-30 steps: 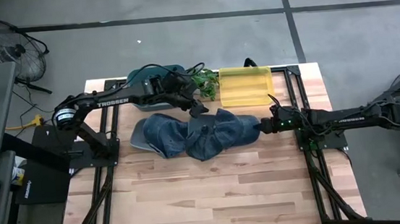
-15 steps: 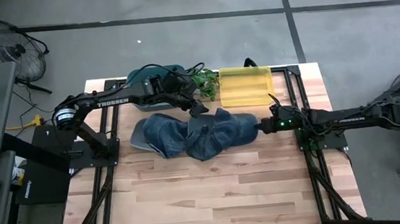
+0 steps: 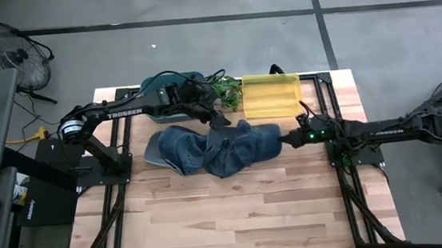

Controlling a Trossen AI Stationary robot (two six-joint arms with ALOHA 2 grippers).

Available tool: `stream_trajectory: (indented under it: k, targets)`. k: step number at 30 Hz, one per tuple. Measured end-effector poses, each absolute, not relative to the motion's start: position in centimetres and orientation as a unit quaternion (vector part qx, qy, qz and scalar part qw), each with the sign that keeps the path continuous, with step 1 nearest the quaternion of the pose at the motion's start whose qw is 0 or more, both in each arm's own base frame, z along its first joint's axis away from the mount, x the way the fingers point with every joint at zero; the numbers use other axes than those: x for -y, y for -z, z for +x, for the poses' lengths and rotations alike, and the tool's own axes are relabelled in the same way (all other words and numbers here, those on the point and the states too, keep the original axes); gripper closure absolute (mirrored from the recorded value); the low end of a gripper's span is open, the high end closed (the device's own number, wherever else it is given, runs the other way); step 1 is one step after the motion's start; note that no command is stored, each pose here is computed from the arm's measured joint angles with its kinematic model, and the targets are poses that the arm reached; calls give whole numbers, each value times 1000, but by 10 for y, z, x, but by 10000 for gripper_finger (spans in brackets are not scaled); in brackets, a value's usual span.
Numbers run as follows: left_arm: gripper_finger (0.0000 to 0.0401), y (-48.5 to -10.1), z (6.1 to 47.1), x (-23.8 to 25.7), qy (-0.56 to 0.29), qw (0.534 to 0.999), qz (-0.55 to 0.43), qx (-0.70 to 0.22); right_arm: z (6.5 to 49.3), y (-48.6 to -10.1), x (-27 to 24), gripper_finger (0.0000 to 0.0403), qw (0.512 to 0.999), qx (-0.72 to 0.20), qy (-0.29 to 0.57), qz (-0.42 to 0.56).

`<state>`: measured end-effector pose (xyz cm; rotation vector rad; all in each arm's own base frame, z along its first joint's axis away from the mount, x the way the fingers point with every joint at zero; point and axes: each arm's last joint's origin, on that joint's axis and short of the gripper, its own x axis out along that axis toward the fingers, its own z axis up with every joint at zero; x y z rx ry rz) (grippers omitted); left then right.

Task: Pick & Place hat
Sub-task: Put the right blue cap into the yellow bin

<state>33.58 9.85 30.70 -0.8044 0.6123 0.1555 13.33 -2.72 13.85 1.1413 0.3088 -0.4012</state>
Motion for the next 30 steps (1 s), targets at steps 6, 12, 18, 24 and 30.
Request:
stream_trajectory:
  k: [6, 12, 18, 24, 30]
  targets:
    - [187, -308, 336, -98, -68, 863, -407, -291, 143, -172, 28, 398, 837, -155, 166, 497]
    - [187, -311, 338, -97, -47, 863, -420, -276, 144, -222, 29, 398, 865, -213, 172, 420]
    - [187, -318, 342, -98, -22, 867, -431, -249, 135, -276, 28, 398, 895, -233, 171, 341]
    - [187, -321, 344, -97, -3, 866, -443, -233, 121, -323, 26, 398, 924, -225, 170, 257]
    - [187, -324, 345, -98, 2, 868, -445, -222, 101, -359, 25, 398, 940, -234, 197, 149]
